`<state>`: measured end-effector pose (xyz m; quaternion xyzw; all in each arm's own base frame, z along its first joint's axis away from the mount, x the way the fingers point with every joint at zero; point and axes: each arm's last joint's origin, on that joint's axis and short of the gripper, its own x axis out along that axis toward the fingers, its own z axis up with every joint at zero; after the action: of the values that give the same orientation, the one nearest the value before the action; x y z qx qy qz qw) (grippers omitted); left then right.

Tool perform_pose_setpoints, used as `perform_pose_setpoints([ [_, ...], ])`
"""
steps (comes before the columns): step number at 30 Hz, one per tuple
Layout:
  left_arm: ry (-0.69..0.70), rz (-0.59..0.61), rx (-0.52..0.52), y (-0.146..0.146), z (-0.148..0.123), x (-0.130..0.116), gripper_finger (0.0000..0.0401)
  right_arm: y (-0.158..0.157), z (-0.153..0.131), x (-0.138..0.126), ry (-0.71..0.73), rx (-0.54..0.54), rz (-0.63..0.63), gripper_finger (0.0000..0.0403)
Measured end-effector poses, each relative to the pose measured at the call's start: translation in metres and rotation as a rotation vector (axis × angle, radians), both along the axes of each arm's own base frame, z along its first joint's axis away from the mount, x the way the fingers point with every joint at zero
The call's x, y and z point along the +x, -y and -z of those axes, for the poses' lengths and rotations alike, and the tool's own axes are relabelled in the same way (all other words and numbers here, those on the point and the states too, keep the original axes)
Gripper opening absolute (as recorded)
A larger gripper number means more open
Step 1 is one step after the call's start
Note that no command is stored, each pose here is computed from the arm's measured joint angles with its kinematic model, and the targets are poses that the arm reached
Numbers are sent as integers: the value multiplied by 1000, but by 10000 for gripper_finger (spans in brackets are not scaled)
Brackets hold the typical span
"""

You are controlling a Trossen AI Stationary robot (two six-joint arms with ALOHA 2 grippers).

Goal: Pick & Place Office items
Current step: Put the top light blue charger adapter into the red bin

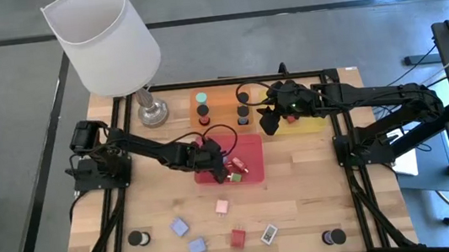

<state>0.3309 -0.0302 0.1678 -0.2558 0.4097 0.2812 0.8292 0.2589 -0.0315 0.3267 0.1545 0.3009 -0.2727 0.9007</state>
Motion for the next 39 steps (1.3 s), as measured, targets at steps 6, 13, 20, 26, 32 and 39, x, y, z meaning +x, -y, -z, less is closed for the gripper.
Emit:
perform_pose_setpoints([
  [6,-2,0,0,0,0,0,231,0,0,0,0,0,0,166],
  [13,0,1,-1,0,0,0,276,0,0,0,0,0,1,166],
  [20,75,69,22,6,-20,-2,310,0,0,0,0,-1,1,166],
  [26,192,149,66,18,-59,-17,322,0,0,0,0,-2,2,166],
  [32,247,144,-18,40,-84,-41,322,0,0,0,0,-2,2,166],
  [39,98,212,-94,78,-78,-72,322,0,0,0,0,-2,2,166],
])
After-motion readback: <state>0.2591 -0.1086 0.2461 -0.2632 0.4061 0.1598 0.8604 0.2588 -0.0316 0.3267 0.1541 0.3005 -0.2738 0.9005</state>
